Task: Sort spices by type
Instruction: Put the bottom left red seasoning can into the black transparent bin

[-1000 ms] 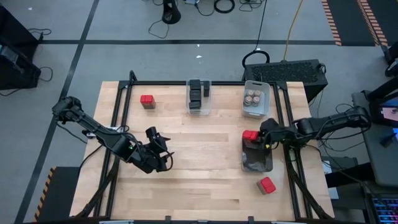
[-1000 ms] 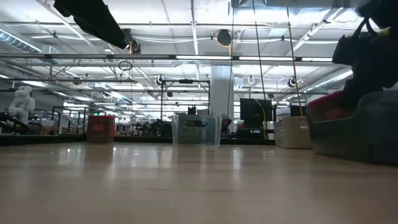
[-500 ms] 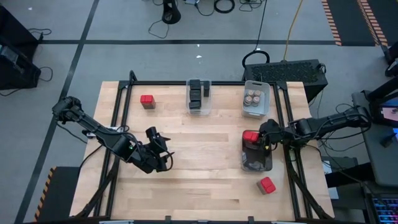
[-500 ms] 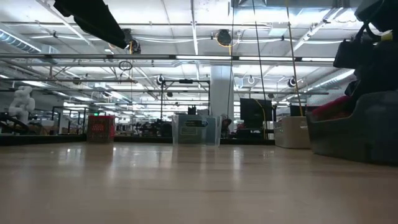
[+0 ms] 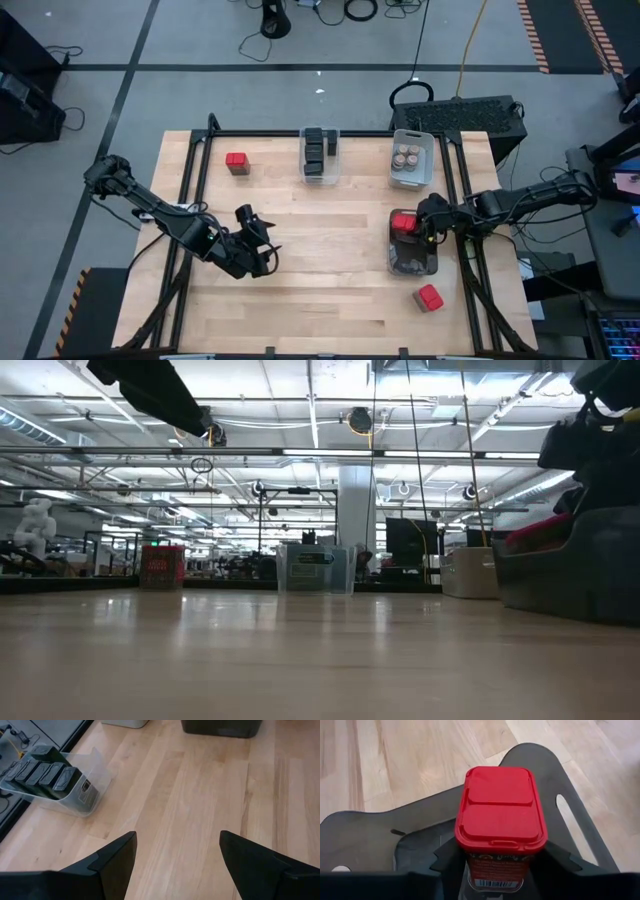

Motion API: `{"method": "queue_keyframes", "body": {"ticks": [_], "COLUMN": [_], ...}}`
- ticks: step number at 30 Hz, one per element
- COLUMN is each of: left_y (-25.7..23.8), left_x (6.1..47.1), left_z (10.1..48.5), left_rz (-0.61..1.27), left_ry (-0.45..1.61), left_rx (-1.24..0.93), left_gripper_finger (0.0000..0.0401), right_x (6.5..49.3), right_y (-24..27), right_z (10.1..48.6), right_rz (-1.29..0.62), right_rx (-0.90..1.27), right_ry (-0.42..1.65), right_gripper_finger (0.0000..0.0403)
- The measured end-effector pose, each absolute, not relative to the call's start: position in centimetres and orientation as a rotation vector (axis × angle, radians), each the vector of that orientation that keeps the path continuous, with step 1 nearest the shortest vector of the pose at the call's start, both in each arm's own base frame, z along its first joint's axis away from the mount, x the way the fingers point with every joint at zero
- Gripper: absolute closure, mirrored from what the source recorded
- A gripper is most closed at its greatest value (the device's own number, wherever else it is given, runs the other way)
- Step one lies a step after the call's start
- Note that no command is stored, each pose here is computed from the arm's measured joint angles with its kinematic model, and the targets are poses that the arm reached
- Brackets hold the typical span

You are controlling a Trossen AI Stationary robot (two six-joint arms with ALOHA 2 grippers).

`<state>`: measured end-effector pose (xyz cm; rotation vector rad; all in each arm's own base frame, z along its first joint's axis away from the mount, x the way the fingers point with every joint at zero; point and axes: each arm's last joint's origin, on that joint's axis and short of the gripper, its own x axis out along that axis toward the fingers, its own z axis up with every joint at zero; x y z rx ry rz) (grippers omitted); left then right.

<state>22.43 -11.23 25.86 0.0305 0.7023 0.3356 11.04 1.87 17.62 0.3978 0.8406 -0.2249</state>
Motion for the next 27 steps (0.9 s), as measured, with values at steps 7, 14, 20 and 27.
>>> {"method": "queue_keyframes", "body": {"ticks": [7, 14, 20, 27], "left_y": [-11.2, -11.2, -11.2, -11.2], "left_x": [22.4, 22.4, 22.4, 22.4], "left_z": [25.9, 25.9, 25.9, 25.9], "left_rz": [0.336, 0.334, 0.335, 0.335], "left_ry": [0.703, 0.704, 0.703, 0.703], "left_rx": [0.032, 0.036, 0.036, 0.035], "left_gripper_finger": [0.0111, 0.0111, 0.0111, 0.0111], "right_x": [11.0, 11.0, 11.2, 11.6], "right_y": [1.9, 1.9, 1.9, 1.9], "right_z": [17.6, 17.6, 18.4, 21.5], "right_rz": [-0.218, -0.217, -0.208, -0.177], "right_rx": [0.375, 0.371, 0.362, 0.351], "right_ry": [0.845, 0.844, 0.825, 0.739], "right_gripper_finger": [0.0174, 0.0169, 0.0176, 0.0177]}}
